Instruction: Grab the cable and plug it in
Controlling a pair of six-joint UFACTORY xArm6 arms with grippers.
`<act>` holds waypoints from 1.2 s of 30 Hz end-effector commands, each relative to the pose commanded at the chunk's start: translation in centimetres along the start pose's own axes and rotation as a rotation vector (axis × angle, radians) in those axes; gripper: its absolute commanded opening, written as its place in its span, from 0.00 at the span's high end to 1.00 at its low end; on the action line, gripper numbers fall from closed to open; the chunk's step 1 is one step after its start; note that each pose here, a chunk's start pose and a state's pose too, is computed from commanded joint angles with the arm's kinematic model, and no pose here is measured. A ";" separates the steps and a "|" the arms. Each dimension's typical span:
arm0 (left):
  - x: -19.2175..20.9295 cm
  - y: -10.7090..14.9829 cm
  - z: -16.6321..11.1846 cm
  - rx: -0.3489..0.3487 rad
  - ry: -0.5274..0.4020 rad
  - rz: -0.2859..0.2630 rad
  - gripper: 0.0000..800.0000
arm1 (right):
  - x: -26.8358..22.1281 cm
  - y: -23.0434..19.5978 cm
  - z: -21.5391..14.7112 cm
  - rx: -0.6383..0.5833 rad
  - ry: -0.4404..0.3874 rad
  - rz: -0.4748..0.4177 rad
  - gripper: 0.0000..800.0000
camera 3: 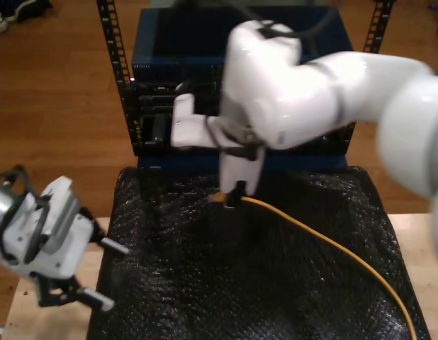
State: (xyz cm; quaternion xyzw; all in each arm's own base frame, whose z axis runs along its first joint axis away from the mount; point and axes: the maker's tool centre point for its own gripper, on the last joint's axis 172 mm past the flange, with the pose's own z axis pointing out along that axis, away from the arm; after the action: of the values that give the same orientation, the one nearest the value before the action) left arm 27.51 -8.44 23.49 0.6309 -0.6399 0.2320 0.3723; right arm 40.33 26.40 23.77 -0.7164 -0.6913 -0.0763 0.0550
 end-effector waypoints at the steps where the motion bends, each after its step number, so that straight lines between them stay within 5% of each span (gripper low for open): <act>1: 0.9 -0.3 0.5 -0.002 0.020 0.011 0.00 | -0.4 -0.2 -0.3 0.002 0.013 0.008 0.99; 12: 7.8 -6.2 0.0 0.058 0.215 0.019 0.00 | -2.2 -3.6 -2.6 0.011 0.140 -0.004 0.99; 18: 8.3 -8.8 -0.7 0.066 0.238 0.022 0.00 | -1.9 -4.5 -4.0 0.010 0.218 0.001 0.99; 36: 14.3 -8.8 2.3 -0.003 0.305 0.115 0.00 | -0.2 -5.4 -5.9 0.015 0.268 -0.006 0.99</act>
State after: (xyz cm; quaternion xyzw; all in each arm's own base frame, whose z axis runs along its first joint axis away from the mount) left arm 36.73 -20.13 31.56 0.5500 -0.6113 0.3451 0.4524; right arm 34.76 25.36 29.40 -0.6971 -0.6806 -0.1664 0.1522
